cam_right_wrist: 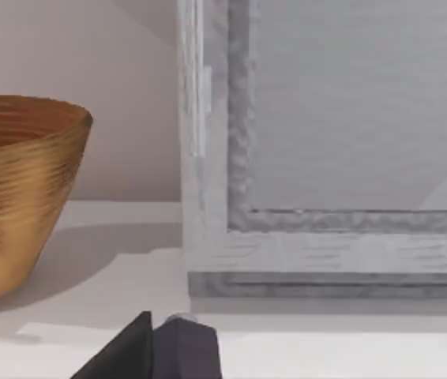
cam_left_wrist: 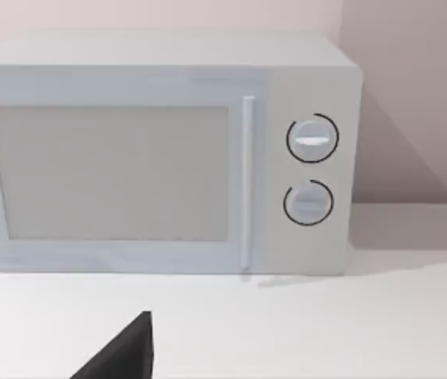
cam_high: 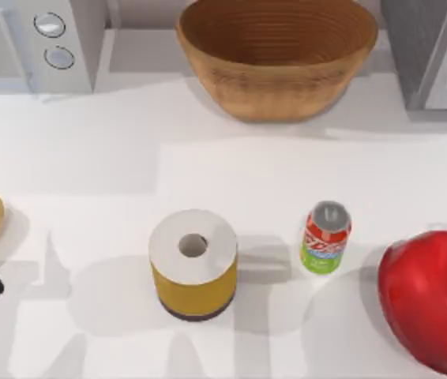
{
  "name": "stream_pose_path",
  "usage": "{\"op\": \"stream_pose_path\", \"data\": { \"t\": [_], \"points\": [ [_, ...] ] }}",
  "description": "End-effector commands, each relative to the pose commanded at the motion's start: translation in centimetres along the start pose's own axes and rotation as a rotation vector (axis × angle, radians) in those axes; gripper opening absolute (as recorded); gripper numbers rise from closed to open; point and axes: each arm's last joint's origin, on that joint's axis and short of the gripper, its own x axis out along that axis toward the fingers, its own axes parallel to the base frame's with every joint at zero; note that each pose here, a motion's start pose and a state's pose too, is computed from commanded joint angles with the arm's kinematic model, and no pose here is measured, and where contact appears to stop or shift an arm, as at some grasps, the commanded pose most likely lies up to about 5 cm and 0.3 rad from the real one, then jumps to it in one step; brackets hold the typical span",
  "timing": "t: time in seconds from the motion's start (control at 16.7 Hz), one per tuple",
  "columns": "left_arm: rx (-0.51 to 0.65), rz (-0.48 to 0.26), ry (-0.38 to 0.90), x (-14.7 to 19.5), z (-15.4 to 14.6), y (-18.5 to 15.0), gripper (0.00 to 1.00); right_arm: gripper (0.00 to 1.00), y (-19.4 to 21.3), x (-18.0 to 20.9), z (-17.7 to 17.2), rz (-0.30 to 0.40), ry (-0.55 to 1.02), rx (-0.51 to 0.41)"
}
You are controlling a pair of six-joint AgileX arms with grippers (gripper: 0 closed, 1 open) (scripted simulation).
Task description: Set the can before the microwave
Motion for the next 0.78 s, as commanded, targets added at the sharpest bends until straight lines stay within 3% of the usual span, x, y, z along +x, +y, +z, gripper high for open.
{"op": "stream_pose_path", "data": {
  "t": [0.36,0.6,0.78],
  "points": [
    [-0.002,-0.050,0.076,0.1,1.9,-0.5,1.00,1.00,0.0,0.0,0.0,0.000,0.000,0.000],
    [0.005,-0.155,0.255,1.3,6.9,-1.8,1.00,1.00,0.0,0.0,0.0,0.000,0.000,0.000],
    [0.031,-0.255,0.435,4.2,11.6,-3.9,1.00,1.00,0.0,0.0,0.0,0.000,0.000,0.000]
  ]
}}
